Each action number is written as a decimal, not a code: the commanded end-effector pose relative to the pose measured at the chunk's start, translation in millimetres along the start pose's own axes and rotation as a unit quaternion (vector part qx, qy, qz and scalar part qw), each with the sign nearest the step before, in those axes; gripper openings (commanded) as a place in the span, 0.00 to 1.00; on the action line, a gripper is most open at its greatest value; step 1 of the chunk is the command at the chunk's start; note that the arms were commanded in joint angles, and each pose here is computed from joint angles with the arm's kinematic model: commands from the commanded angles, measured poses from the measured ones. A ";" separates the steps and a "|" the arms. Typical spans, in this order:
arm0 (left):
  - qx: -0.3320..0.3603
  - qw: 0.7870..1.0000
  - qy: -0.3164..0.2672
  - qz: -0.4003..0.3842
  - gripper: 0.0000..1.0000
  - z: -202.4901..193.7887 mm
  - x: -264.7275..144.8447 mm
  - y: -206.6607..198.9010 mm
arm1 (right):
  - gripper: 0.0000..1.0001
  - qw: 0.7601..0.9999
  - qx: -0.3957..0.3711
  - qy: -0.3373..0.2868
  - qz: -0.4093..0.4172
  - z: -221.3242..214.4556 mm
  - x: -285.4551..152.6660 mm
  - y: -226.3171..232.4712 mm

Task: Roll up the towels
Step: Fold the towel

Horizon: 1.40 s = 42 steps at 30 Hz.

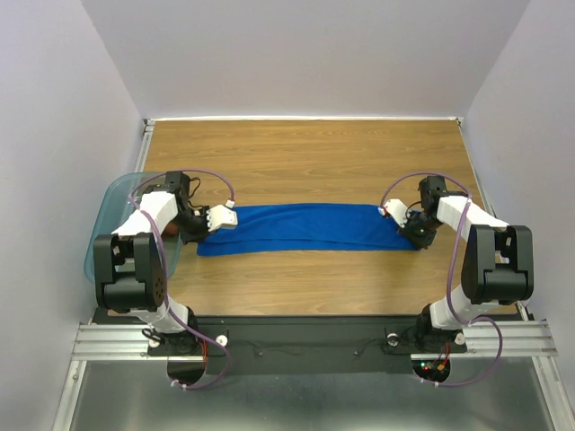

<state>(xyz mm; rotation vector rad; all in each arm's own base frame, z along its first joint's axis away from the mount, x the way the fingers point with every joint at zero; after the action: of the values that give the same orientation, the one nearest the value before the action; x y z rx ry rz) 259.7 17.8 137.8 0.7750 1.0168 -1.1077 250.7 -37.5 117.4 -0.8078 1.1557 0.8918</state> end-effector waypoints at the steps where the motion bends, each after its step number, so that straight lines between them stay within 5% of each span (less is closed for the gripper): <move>1: 0.008 1.000 -0.014 -0.016 0.00 7.2 -14.1 -5.2 | 0.01 1.000 -0.002 0.010 -0.006 -1.5 6.7 -1.6; 13: -0.013 0.996 0.041 -0.080 0.00 -14.0 16.2 -21.7 | 0.01 1.000 0.003 0.012 -0.006 -1.3 7.3 -3.6; 24: -0.054 0.995 0.087 -0.012 0.00 -26.4 39.2 -9.1 | 0.00 0.999 0.014 0.050 0.007 -18.3 16.4 -3.4; 42: -0.004 0.989 0.147 -0.024 0.00 -27.6 32.6 -6.2 | 0.00 0.995 0.063 0.079 0.007 -61.0 20.4 -22.9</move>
<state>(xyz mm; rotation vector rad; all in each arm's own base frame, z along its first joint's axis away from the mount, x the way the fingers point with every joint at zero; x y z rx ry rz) 246.2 11.8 112.2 0.7427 1.2571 -1.0763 259.7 -74.8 114.6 -0.7405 1.2061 0.7981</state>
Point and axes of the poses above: each gripper's point midway between its finger pads, its own x axis out along the fingers, its own y axis along the line the jaws close on, z = x × y, the point moved 10 cm from there along -x, back along the fingers, and after that the axes turned 6 degrees about -x, right-handed, at the moved point
